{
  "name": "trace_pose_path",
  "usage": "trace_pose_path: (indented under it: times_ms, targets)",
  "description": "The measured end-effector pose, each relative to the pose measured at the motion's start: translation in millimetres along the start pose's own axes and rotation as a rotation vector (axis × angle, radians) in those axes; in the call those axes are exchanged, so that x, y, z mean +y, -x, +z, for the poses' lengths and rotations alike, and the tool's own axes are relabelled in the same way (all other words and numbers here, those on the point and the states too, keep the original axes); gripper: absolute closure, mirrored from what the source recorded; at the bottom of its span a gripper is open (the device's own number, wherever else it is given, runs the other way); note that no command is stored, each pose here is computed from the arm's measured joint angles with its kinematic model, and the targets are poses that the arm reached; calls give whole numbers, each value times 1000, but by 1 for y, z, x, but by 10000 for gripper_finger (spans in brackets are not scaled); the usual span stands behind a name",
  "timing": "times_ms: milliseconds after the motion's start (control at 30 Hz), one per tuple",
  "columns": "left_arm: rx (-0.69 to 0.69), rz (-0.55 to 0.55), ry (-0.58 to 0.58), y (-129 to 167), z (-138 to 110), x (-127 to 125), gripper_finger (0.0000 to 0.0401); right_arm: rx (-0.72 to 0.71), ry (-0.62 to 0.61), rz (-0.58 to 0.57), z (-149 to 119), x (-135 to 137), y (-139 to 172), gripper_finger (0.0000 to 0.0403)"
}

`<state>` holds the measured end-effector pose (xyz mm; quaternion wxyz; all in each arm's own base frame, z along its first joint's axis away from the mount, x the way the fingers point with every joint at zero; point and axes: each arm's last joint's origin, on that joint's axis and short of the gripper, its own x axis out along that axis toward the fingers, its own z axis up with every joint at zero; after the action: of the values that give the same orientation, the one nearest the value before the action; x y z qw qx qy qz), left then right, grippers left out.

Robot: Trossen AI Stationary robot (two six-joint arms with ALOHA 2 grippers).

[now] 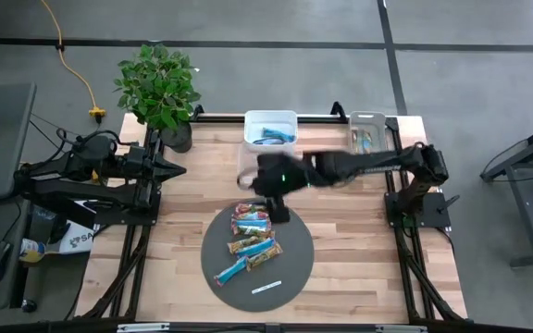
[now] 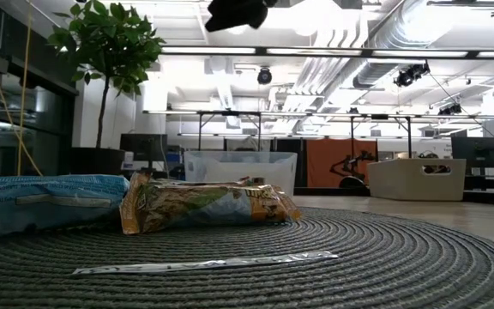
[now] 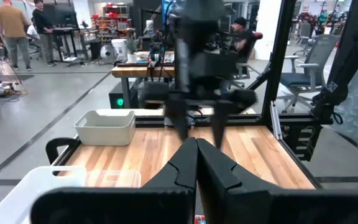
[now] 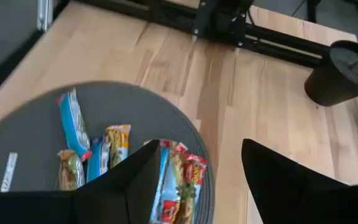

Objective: Pick and place Granola Bars by type
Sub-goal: Put the blue granola bar into the white bin

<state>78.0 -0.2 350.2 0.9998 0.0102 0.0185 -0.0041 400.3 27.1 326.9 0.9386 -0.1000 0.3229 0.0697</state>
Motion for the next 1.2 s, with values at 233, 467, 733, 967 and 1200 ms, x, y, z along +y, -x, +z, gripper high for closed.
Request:
trace_pose_path:
  times_ms: [233, 467, 733, 967, 1200]
  targets:
    - [0, 0, 0, 0, 0, 0, 400, 14, -19, 10, -23, 53, -22, 194]
    - [0, 0, 0, 0, 0, 0, 400, -19, -123, 30, -64, 77, -47, 194]
    - [0, 0, 0, 0, 0, 0, 400, -70, -190, 52, -79, 81, -57, 194]
    - [-1, 0, 0, 0, 0, 0, 400, -84, -196, 71, -53, 77, -70, 194]
    - [0, 0, 0, 0, 0, 0, 400, 90, -133, 127, -26, 78, -89, 194]
